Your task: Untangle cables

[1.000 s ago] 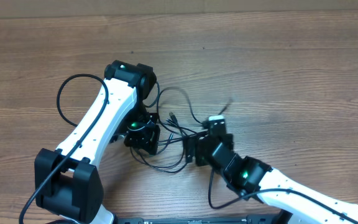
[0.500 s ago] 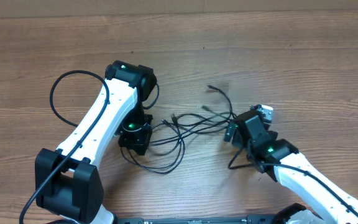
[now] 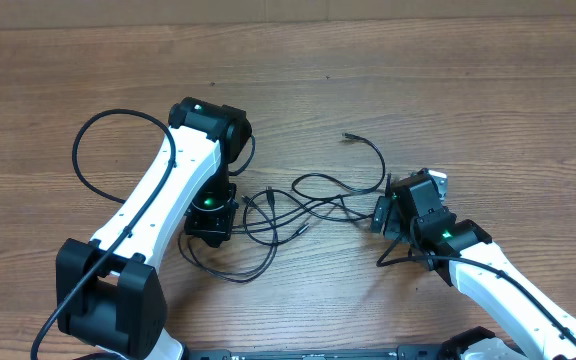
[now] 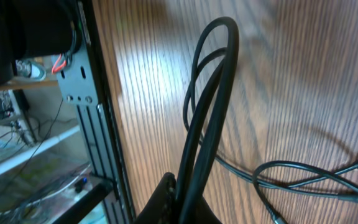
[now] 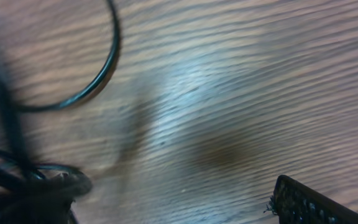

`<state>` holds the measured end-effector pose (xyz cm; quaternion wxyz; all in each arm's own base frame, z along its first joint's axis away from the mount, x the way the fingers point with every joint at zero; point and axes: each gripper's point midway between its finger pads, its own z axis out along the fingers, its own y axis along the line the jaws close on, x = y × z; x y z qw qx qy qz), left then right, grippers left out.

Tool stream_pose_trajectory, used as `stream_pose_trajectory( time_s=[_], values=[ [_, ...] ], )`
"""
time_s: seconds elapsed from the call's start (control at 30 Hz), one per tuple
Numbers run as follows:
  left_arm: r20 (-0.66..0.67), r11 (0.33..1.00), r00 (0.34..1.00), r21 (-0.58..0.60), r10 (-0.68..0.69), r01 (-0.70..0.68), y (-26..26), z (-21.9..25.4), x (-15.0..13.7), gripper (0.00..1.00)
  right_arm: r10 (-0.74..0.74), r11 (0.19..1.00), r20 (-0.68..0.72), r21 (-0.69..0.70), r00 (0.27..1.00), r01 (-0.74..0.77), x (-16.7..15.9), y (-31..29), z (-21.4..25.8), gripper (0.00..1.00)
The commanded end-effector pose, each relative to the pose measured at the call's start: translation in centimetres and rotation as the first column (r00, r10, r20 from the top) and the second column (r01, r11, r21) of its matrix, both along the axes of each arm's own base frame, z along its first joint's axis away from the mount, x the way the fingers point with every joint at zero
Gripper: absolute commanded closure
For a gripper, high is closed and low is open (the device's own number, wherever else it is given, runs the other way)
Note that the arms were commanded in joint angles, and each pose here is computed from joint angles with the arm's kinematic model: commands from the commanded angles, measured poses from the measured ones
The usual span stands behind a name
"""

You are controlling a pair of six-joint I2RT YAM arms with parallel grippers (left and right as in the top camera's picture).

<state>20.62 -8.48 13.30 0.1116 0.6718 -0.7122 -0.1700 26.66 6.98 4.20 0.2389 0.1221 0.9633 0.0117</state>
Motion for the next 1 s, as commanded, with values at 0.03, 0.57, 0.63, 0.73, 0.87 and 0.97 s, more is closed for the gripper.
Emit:
stream_pose_trajectory(
  time_s=[0.03,0.57,0.63,0.73,0.87,0.97],
  values=[
    [0.046,0.993,0.999,0.122,-0.011,0.005,2.0,0.3,0.8,0.96,0.25,0.962,-0.047,0.125,0.967,-0.243,-1.2,3.6,-0.3,0.0],
    [0.061,0.961,0.984,0.235,-0.165,0.146,4.6,0.7,1.9,0.38,0.694,0.491,0.16,0.608,0.702,-0.624,-7.0,13.8,4.4,0.0],
    [0.055,0.959,0.981,0.23,-0.184,0.167,4.6,0.7,2.0,0.18,0.691,0.494,0.155,0.612,0.706,-0.618,-7.0,13.8,4.4,0.0],
    [0.048,0.957,0.978,0.223,-0.203,0.187,4.6,0.7,2.0,0.0,0.691,0.493,0.157,0.612,0.706,-0.619,-6.9,13.8,4.4,0.0],
    [0.037,0.951,0.97,0.21,-0.239,0.226,4.6,0.7,2.0,0.0,0.686,0.481,0.159,0.633,0.71,-0.607,-7.1,14.1,4.7,0.0],
    [0.033,0.943,0.964,0.22,-0.263,0.249,4.9,0.8,2.1,0.0,0.66,0.494,0.134,0.664,0.739,-0.561,-7.1,14.2,4.8,0.0]
  ],
)
